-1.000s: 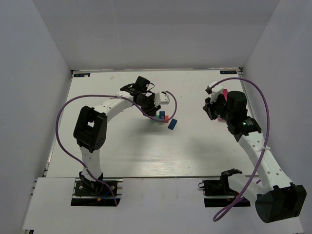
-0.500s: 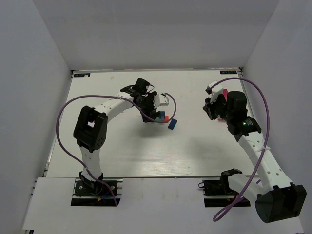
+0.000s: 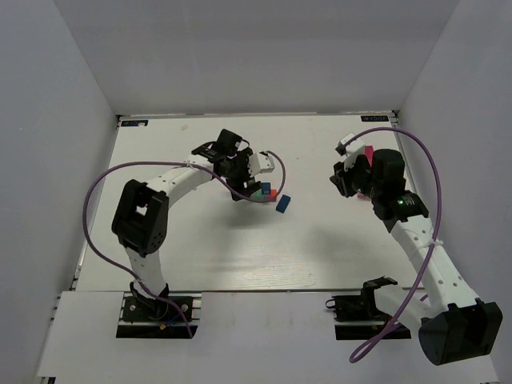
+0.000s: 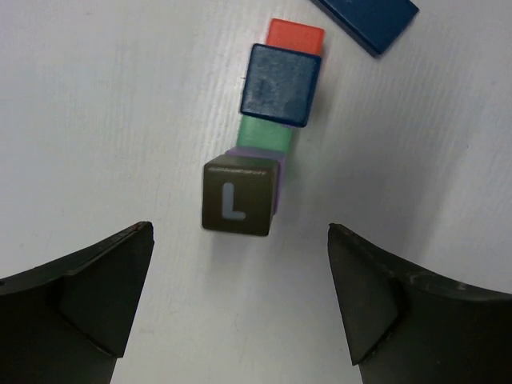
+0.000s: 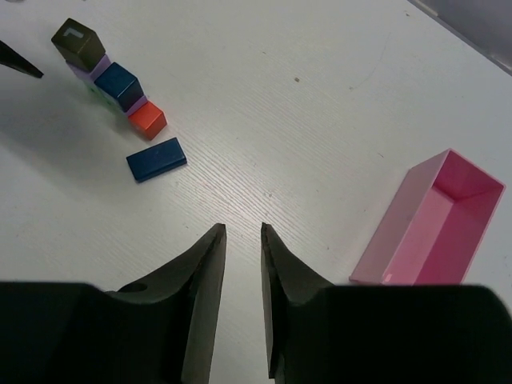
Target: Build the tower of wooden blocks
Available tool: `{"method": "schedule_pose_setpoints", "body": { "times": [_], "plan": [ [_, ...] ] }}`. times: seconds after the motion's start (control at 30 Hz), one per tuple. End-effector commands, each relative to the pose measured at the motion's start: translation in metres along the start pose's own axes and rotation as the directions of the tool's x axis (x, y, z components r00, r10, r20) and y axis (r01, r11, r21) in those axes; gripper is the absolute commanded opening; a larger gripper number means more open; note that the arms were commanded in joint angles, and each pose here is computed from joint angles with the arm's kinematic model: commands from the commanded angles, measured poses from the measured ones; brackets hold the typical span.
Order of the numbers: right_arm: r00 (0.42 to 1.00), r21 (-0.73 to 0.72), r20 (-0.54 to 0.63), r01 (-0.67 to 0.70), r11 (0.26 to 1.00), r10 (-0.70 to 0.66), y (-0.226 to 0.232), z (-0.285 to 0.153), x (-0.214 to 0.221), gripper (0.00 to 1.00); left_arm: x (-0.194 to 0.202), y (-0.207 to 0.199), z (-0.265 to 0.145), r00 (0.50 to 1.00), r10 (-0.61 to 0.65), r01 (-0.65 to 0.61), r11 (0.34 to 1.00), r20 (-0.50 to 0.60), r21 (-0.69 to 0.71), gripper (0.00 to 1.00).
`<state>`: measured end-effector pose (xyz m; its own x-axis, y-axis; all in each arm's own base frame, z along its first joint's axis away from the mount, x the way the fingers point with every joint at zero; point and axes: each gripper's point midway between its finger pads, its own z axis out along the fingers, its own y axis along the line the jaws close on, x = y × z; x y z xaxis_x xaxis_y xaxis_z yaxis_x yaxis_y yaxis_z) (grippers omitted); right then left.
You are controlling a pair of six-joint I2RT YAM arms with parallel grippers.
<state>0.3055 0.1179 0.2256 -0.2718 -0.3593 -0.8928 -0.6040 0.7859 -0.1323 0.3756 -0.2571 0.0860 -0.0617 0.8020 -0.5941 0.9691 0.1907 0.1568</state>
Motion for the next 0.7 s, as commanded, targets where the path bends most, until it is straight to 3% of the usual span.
{"method": "schedule_pose_setpoints", "body": {
  "times": [0.0,0.1,0.23,0.37,0.4,0.47,0.53,0.63,0.67],
  "plan": [
    [0.999,-0.092,0.003,0.054,0.994,-0.054,0.013,0.006,0.004,0.31,-0.024,0.019,-0.046,0.997,-0.020,0.034,0.984,0.079,-0.175,1.00],
    [0.995,-0.265,-0.009,0.096,0.959,-0.102,0.040,0.009,0.017,0.49,-0.030,0.015,-0.074,0.991,-0.026,0.059,0.966,0.135,-0.250,1.00],
    [0.965,-0.525,0.071,0.250,0.813,-0.252,0.083,0.010,0.031,0.66,-0.055,0.007,-0.124,0.959,-0.049,0.143,0.933,0.279,-0.329,1.00],
    [0.934,-0.580,0.129,0.345,0.738,-0.334,0.101,0.017,0.045,0.69,-0.054,-0.009,-0.163,0.924,-0.117,0.269,0.875,0.363,-0.403,1.00],
    [0.921,-0.560,0.160,0.380,0.736,-0.354,0.099,0.023,0.040,0.69,-0.051,-0.012,-0.168,0.891,-0.206,0.373,0.841,0.406,-0.392,1.00],
    [0.915,-0.565,0.156,0.391,0.726,-0.372,0.105,0.031,0.043,0.69,-0.035,-0.015,-0.185,0.855,-0.271,0.467,0.771,0.442,-0.433,1.00],
    [0.905,-0.522,0.160,0.417,0.744,-0.395,0.100,0.046,0.037,0.64,-0.017,-0.022,-0.180,0.823,-0.325,0.534,0.723,0.466,-0.439,1.00],
    [0.917,-0.478,0.076,0.377,0.793,-0.391,0.091,0.072,0.032,0.41,0.001,-0.023,-0.181,0.766,-0.380,0.625,0.630,0.519,-0.462,1.00],
    [0.933,-0.502,0.018,0.320,0.803,-0.360,0.098,0.087,0.044,0.28,0.006,-0.022,-0.179,0.762,-0.400,0.636,0.612,0.510,-0.470,1.00]
  ]
}}
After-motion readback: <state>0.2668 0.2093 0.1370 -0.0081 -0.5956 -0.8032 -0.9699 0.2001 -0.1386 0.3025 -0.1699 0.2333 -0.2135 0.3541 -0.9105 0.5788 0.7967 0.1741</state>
